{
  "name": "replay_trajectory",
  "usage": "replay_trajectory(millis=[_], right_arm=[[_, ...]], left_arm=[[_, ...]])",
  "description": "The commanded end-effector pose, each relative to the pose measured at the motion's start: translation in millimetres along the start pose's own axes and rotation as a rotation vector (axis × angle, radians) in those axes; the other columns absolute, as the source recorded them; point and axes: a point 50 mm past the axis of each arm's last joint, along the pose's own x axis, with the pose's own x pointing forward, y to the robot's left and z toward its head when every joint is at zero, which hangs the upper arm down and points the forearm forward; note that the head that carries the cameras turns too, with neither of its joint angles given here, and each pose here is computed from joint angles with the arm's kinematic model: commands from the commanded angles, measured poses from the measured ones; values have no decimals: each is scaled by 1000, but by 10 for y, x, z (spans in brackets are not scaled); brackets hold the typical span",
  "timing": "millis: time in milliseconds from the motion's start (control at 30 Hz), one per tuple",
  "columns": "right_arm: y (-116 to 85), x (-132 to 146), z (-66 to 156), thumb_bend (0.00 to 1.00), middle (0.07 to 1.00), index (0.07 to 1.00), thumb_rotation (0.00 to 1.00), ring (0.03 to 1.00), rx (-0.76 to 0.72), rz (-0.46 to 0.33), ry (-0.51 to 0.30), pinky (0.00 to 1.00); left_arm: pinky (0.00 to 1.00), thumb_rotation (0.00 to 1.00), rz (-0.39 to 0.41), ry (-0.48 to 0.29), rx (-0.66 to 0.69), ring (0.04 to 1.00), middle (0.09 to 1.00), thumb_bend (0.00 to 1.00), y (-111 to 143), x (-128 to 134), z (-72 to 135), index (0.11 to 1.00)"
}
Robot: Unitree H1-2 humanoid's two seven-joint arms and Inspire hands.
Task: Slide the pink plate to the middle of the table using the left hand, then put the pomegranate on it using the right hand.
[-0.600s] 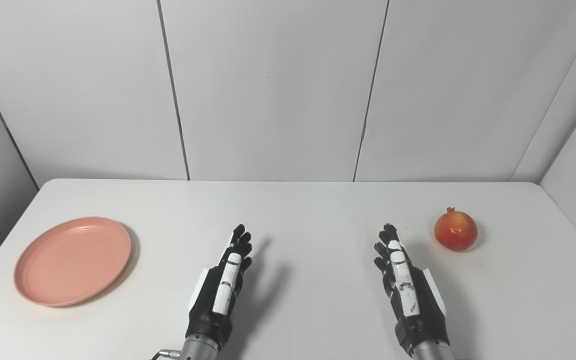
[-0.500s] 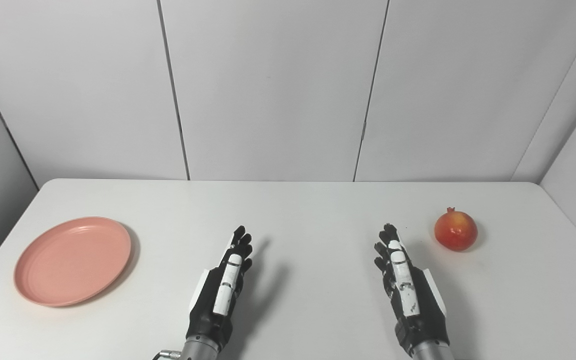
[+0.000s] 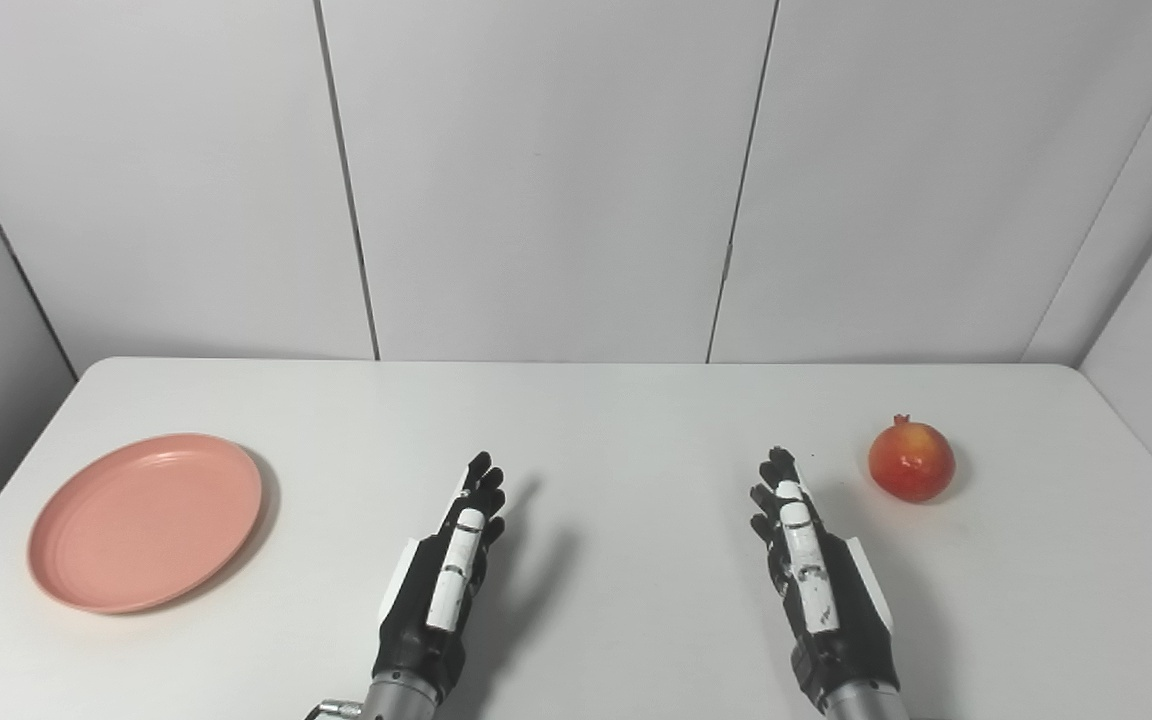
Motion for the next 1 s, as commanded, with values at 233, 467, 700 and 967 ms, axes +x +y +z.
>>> replay_trajectory(millis=[233, 467, 700, 967], right_arm=[[23, 16, 131, 264, 1000, 1000, 1000, 1000, -27, 37, -93, 1000], [28, 12, 145, 234, 1000, 1000, 1000, 1000, -39, 45, -95, 1000], [28, 20, 135, 238, 1000, 1000, 1000, 1000, -39, 47, -94, 1000], [-24, 7, 135, 230, 1000, 1000, 1000, 1000, -28, 41, -89, 1000]], left_arm=[[1000, 1000, -52, -80, 31, 1000, 1000, 439, -65, 84, 168, 1000], [1000, 1000, -67, -75, 31, 1000, 1000, 439, -69, 81, 173, 1000], [1000, 1000, -62, -80, 34, 1000, 1000, 439, -71, 76, 180, 1000], [1000, 1000, -56, -82, 33, 1000, 1000, 456, -134, 91, 151, 1000]])
